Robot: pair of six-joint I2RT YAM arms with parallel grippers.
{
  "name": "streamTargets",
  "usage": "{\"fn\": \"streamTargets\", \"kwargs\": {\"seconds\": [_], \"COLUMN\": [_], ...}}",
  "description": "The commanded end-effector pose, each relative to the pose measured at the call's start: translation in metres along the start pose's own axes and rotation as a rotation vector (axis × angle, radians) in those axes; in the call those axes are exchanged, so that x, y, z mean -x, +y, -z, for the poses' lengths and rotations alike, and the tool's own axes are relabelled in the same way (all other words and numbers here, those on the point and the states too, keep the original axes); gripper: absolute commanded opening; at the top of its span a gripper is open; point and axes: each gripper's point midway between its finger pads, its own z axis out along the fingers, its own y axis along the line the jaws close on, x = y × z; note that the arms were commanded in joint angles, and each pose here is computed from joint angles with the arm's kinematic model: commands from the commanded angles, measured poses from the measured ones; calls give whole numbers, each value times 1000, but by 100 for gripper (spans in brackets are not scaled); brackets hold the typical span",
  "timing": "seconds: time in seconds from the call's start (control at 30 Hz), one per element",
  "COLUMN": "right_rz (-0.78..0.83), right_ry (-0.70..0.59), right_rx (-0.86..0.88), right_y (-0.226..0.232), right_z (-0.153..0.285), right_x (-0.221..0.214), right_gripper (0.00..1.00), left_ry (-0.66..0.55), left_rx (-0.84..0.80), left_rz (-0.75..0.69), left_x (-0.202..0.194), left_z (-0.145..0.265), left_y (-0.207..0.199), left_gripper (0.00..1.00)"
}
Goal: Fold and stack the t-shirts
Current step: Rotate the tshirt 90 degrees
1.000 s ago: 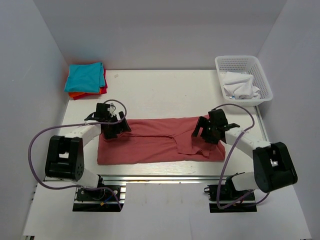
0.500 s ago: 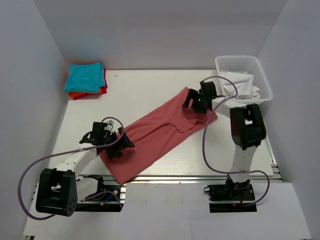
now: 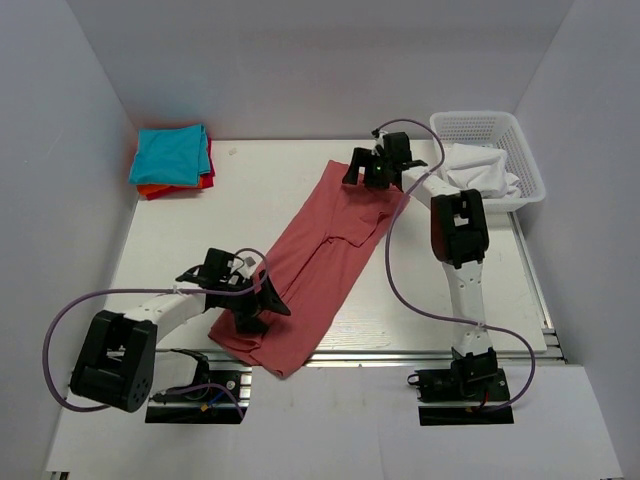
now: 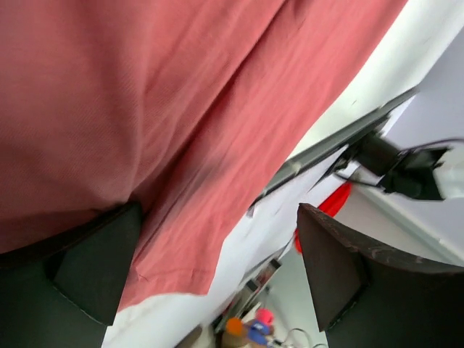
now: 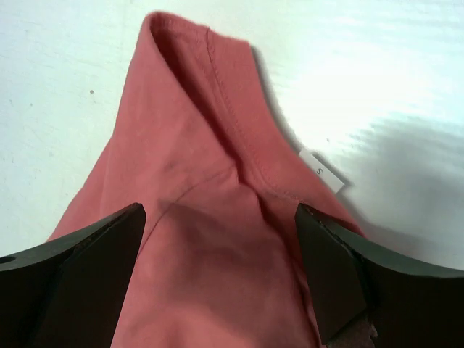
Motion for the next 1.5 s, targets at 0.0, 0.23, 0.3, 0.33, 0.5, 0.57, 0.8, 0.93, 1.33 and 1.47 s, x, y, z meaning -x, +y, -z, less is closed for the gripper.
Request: {"fn": "streamTargets", "kwargs": {"seconds": [0.0, 0.23, 0.3, 0.33, 0.5, 0.57, 0.8, 0.93, 1.33, 1.47], "right_rz": [64, 197, 215, 218, 202, 168, 131, 83, -71, -111], "right_ry": [15, -97, -91, -99, -94, -45, 105, 168, 340, 377], "right_rx": [-12, -31, -57, -100, -152, -222, -70, -52, -246, -341], "right_y": [-2, 47, 54, 54, 89, 89, 125, 120, 29, -13], "right_z": [-8, 38, 43, 46, 82, 84, 124, 131, 97, 83], "right_x": [6, 58, 55, 55, 40, 6, -115, -152, -188, -178], "right_gripper": [90, 90, 90, 90, 90, 90, 90, 90, 90, 90], "left_ry": [107, -118, -216, -281, -464, -512, -589, -573, -549, -544], "left_rx": [228, 79, 179, 190, 211, 222, 318, 308, 375, 381], "left_rz": [22, -371, -416, -436, -466, -437, -367, -368, -312, -329], "left_x": [-34, 30, 50, 62, 91, 100, 120, 123, 126, 128], "left_z": [0, 40, 55, 68, 86, 93, 99, 90, 83, 83], "left_y": [45, -58, -56, -68, -81, -80, -69, -69, -51, -52], "left_gripper": [100, 100, 100, 100, 100, 100, 100, 100, 100, 100]}}
